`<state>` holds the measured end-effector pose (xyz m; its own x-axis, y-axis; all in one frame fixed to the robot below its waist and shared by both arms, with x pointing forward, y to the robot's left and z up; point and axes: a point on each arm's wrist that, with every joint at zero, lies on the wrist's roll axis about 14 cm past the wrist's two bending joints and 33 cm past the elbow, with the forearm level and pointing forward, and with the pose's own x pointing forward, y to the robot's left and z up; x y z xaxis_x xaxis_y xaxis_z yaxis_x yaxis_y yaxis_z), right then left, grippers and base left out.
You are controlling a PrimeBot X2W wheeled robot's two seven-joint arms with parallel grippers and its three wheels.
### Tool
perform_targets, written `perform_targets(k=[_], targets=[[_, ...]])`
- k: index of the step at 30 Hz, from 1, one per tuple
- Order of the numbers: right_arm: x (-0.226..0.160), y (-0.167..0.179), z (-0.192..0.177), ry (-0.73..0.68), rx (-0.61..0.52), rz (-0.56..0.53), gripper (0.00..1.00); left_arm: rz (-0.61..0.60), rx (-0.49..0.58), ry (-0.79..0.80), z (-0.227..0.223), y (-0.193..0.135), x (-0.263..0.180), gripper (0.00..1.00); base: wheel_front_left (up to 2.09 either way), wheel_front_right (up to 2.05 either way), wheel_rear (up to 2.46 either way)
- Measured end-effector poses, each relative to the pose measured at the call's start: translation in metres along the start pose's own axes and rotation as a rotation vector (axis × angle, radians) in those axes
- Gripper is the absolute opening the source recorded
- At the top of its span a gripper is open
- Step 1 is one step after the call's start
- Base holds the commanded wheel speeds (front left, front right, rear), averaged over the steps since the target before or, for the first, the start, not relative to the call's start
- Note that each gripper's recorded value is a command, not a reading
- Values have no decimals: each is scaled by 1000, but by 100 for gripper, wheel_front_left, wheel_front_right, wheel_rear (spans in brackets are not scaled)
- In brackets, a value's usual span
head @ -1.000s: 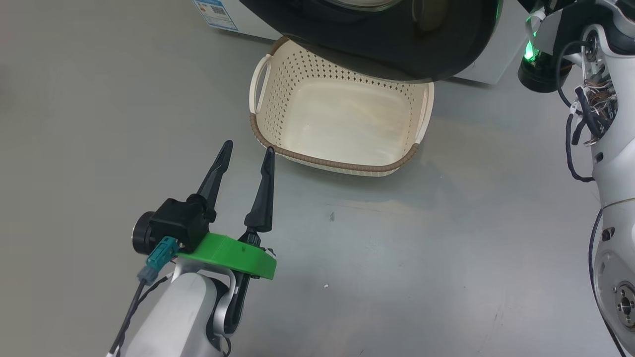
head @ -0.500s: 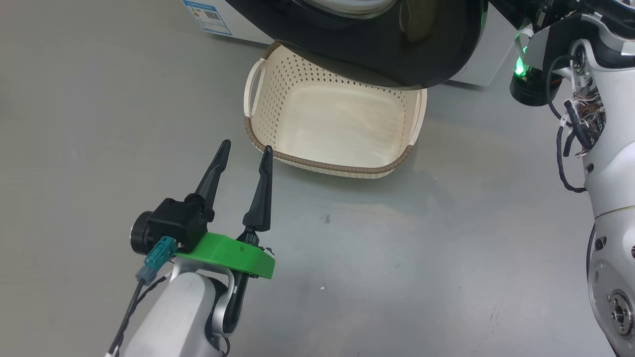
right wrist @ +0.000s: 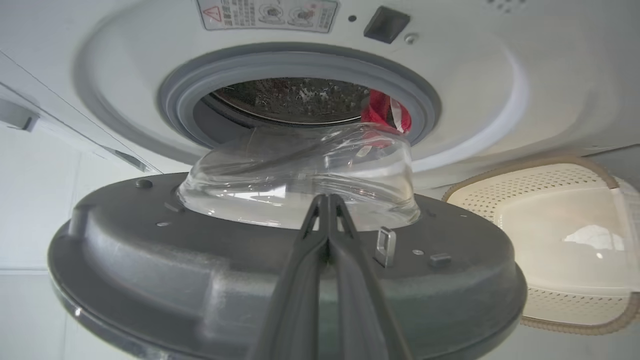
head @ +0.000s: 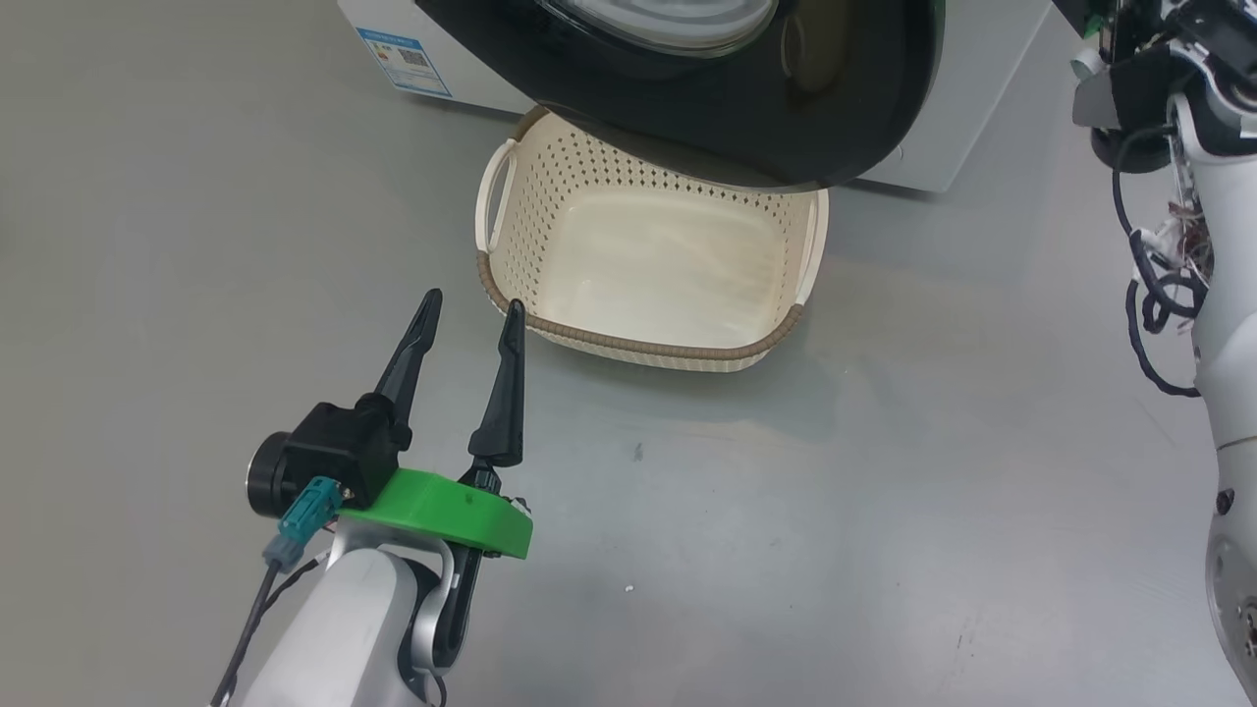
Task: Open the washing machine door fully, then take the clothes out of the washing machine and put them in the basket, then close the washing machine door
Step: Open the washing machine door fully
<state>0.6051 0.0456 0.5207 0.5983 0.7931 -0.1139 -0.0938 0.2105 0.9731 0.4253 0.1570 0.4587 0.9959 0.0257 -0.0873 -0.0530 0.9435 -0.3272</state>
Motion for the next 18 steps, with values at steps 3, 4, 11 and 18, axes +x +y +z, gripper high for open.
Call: perform_targets(k=[3,4,11,18], targets=[[-9,-2,2,-21,-126,-13,0,-2,-2,-9,4,-1,-2,100,0,0,0],[-12,-2,3,-26,-175,-19,0,-2,-3,-13,5,-1,-2,100,0,0,0],[-38,-5,8,-90,-432,-112,0,5,-2,-38,14,0,-10,100,0,0,0],[-74,-10,8,-208,-630,-174,0,2,-10,-57,20,-2,-18,100,0,0,0]])
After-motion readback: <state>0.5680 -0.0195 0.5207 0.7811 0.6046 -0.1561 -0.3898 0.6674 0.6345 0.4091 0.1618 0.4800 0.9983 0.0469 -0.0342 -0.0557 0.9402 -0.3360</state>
